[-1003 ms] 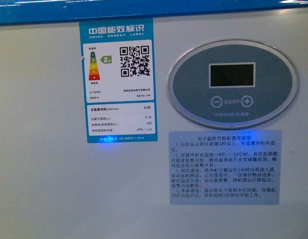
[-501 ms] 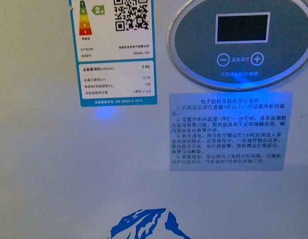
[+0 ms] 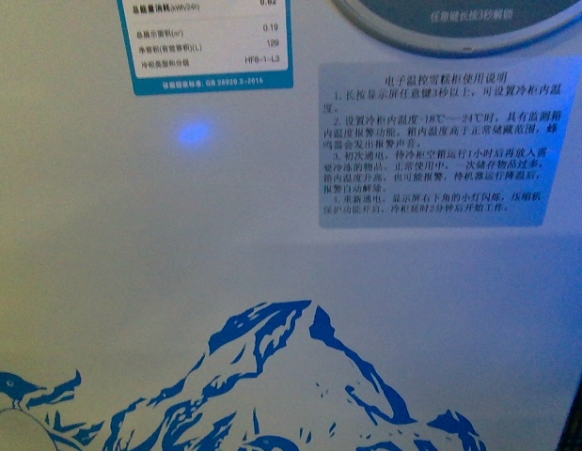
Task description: Put drink in fridge
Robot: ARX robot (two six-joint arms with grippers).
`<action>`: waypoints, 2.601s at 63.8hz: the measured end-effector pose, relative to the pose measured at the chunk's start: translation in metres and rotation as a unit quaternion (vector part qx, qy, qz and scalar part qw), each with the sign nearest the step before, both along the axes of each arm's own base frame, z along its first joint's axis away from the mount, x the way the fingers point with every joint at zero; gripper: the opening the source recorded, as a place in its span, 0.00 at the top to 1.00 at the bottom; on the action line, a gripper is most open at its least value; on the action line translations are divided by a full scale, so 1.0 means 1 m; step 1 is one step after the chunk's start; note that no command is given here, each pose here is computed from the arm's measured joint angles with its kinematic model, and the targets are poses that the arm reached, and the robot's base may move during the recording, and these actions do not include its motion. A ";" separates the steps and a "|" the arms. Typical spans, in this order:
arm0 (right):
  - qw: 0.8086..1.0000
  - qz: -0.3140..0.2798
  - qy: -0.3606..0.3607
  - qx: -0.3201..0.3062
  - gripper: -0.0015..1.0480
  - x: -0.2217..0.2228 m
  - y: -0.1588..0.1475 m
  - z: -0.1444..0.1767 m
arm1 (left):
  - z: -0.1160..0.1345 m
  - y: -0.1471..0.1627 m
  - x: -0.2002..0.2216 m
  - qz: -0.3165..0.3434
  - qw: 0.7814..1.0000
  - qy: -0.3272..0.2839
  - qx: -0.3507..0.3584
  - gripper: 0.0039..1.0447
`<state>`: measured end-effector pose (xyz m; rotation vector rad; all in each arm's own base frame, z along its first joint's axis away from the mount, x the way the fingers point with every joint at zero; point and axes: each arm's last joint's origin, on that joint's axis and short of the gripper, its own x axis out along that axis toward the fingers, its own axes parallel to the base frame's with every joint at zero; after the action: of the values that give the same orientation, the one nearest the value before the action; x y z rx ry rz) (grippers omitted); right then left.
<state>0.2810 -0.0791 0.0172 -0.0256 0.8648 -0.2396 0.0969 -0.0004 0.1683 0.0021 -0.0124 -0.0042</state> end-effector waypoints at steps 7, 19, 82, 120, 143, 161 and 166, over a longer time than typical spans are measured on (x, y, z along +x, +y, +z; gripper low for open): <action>0.999 -0.013 0.035 -0.028 0.07 0.026 0.001 -0.038 | 0.000 0.000 0.000 0.000 1.000 0.000 0.000 0.08; 0.993 -0.028 0.091 -0.064 0.07 0.044 0.005 -0.095 | 0.000 0.000 0.000 0.000 1.000 0.000 0.000 0.08; 0.962 -0.240 0.131 -0.003 0.07 0.081 -0.035 -0.196 | 0.000 0.000 0.000 0.000 1.000 0.000 0.000 0.08; 0.962 -0.243 0.101 0.075 0.45 0.076 -0.034 -0.200 | 0.000 0.000 0.000 0.000 1.000 0.000 0.000 0.08; 0.987 -0.146 0.003 0.072 0.59 0.084 -0.005 -0.089 | 0.000 0.000 0.000 0.000 1.000 0.000 0.000 0.08; 0.981 -0.054 -0.176 0.056 0.60 0.040 0.029 0.091 | 0.000 0.000 0.000 0.000 1.000 0.000 0.000 0.08; 0.972 -0.044 -0.226 0.043 0.60 0.008 0.039 0.134 | 0.000 0.000 0.000 0.000 1.000 0.000 0.000 0.08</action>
<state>0.2895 -0.0406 0.1517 0.1444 0.4213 -0.2765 0.0969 -0.0004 0.1683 0.0021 -0.0124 -0.0042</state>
